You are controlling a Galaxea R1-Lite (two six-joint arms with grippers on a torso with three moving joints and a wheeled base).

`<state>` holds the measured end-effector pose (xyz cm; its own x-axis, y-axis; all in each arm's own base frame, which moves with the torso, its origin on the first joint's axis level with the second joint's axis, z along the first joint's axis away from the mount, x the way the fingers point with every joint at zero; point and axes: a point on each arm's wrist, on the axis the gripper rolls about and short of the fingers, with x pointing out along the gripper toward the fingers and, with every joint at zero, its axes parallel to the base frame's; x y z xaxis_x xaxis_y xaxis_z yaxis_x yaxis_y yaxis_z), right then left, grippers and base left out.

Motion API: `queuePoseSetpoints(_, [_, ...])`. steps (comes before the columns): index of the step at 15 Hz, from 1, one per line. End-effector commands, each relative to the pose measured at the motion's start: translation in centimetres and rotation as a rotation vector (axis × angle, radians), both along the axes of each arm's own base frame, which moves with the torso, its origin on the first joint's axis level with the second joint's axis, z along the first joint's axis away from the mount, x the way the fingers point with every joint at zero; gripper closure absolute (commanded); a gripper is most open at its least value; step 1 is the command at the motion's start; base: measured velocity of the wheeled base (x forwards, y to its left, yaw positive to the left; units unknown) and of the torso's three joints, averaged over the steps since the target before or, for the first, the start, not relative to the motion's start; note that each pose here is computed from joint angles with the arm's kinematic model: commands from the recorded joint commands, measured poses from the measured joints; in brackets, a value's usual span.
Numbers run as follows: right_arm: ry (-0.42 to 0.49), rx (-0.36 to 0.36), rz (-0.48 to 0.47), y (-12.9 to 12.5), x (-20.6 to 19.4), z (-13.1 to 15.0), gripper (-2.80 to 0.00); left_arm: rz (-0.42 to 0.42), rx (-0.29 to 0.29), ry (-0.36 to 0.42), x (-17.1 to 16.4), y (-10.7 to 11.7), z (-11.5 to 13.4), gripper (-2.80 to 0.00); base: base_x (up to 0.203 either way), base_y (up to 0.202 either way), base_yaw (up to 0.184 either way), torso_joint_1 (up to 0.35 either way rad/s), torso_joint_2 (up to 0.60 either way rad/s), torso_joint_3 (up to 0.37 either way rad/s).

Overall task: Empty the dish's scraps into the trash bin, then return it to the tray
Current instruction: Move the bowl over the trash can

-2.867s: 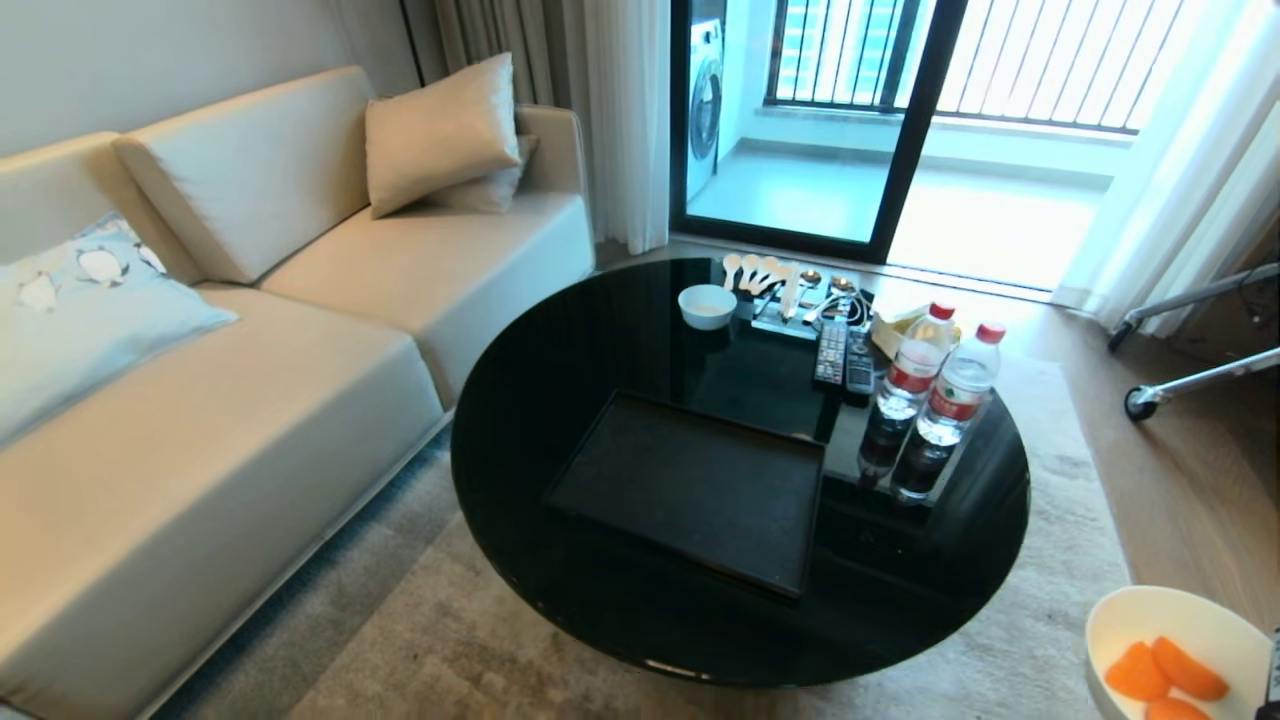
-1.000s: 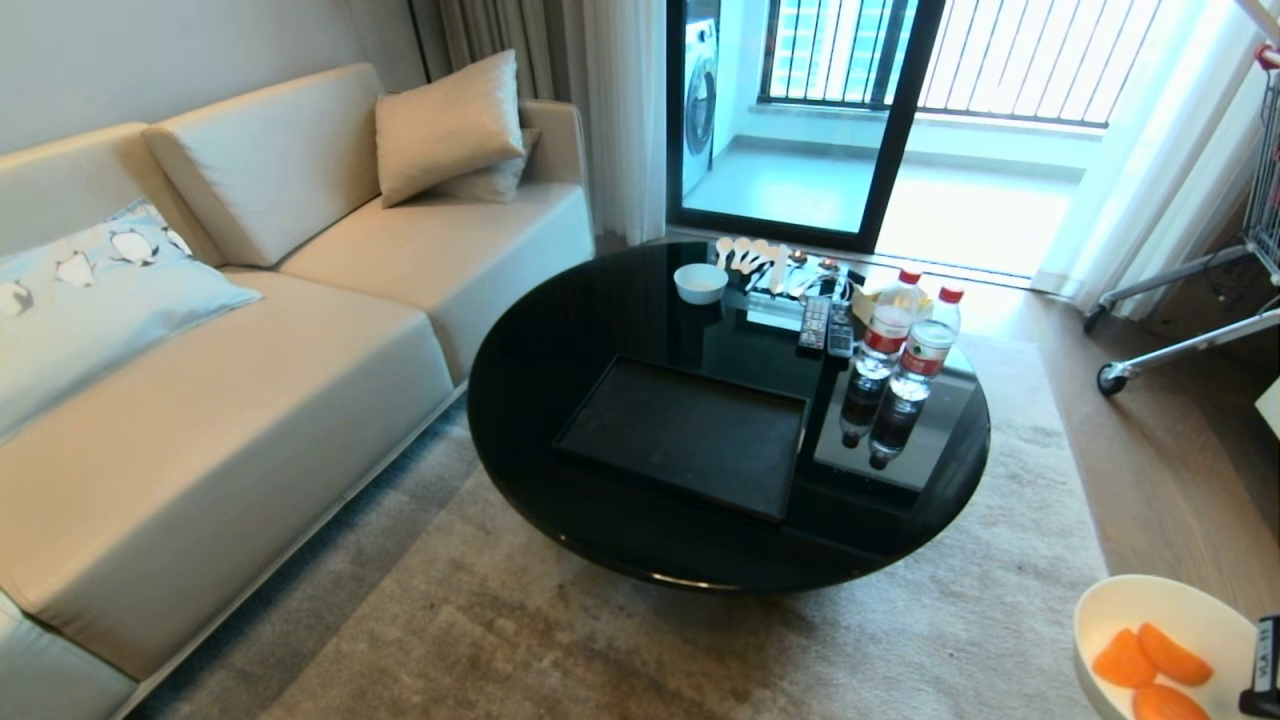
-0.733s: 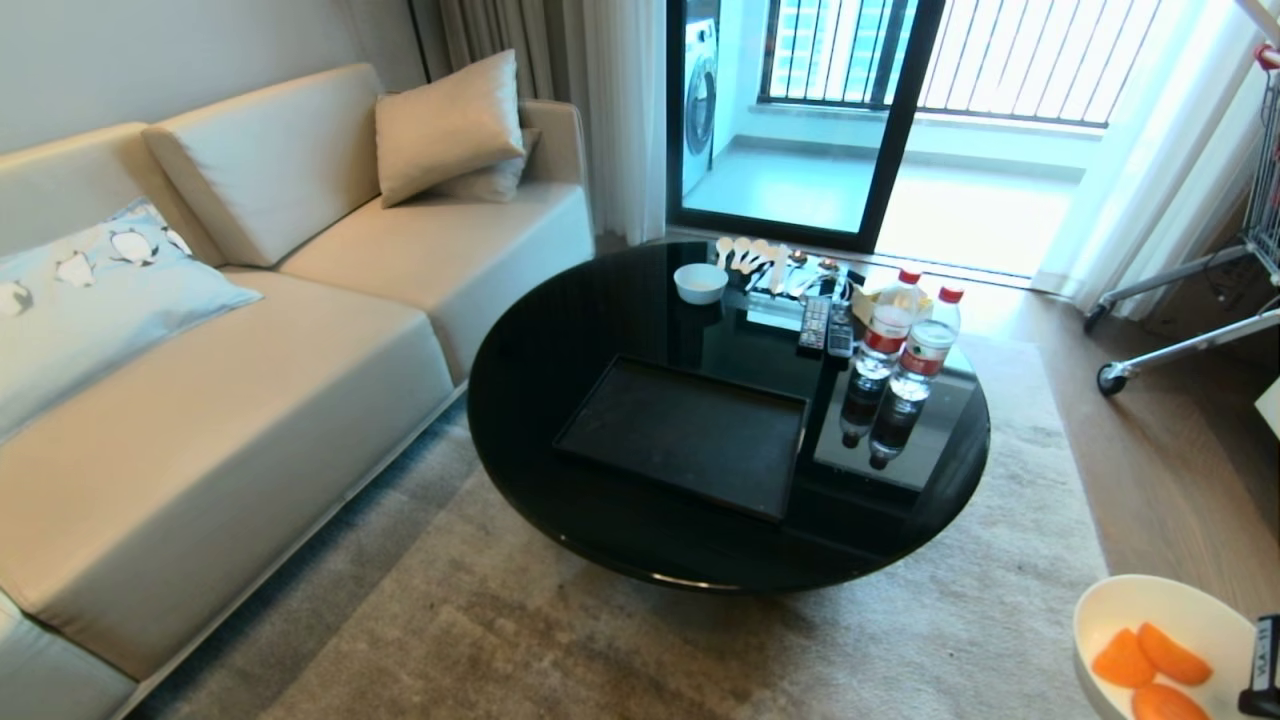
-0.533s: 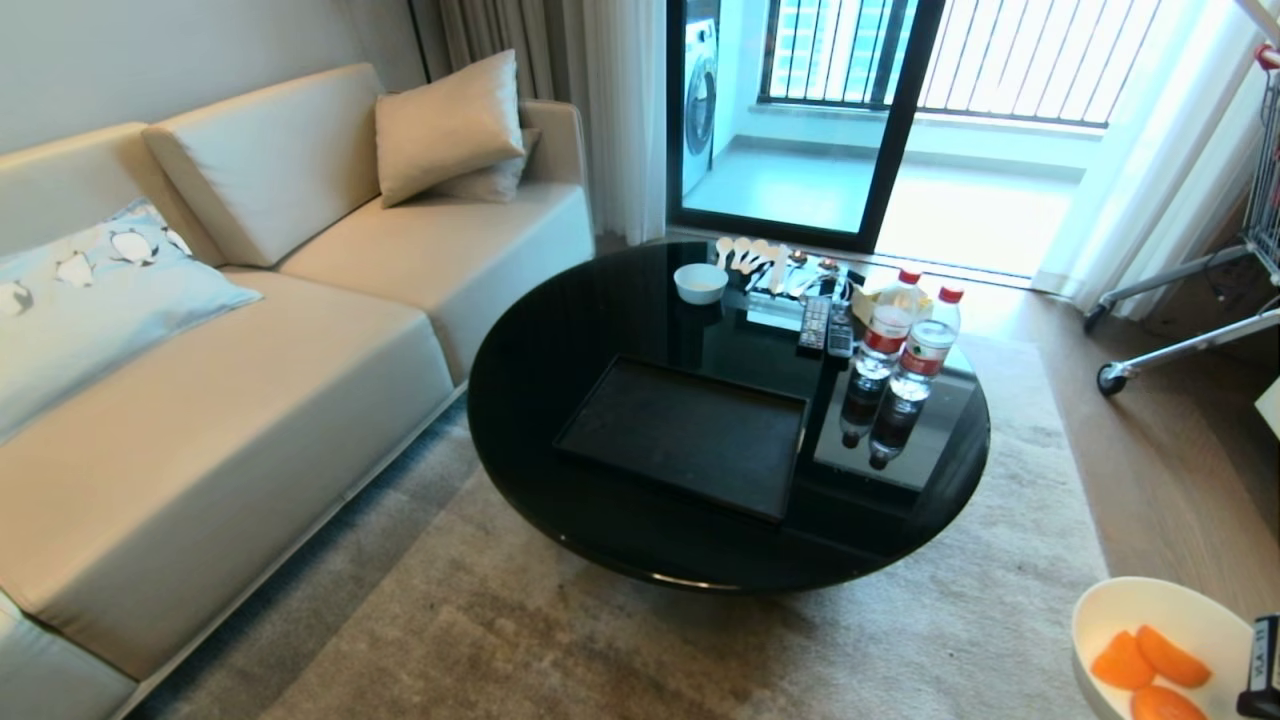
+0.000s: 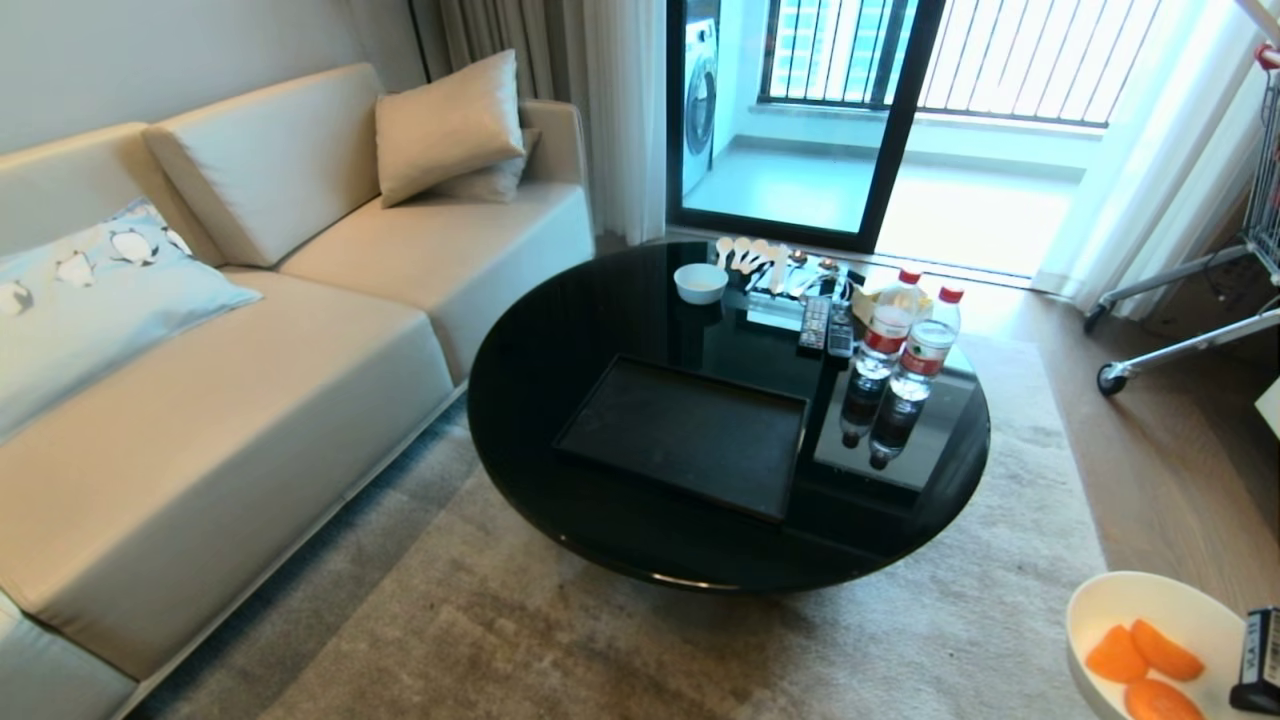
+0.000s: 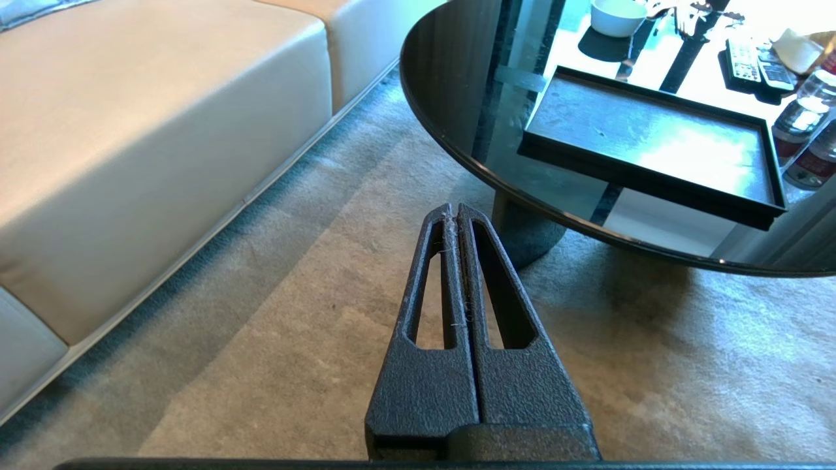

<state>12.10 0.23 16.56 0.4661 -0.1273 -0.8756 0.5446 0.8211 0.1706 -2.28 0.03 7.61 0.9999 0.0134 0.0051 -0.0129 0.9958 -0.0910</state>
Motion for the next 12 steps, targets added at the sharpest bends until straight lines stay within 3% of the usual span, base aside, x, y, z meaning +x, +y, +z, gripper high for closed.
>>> queuePoseSetpoints(1, [0.003, 0.002, -0.007, -0.01, 0.06, -0.05, 0.0, 0.0, -0.001, -0.001, 0.0, 0.0, 0.01, 0.0, 0.0, 0.0, 0.0, 0.0, 0.0, 0.0])
queuePoseSetpoints(4, [0.004, 0.002, -0.006, 0.0, 0.04, -0.08, 0.0, 0.0, -0.001, -0.001, 0.0, 0.0, 0.01, 0.0, 0.0, 0.002, -0.027, 0.001, 0.0, 0.0])
queuePoseSetpoints(12, [-0.004, 0.008, -0.019, 0.0, 0.03, 0.06, 0.0, 0.0, -0.001, -0.001, 0.0, 0.0, 0.01, 0.0, -0.001, 0.01, -0.166, 0.002, 0.0, 0.004])
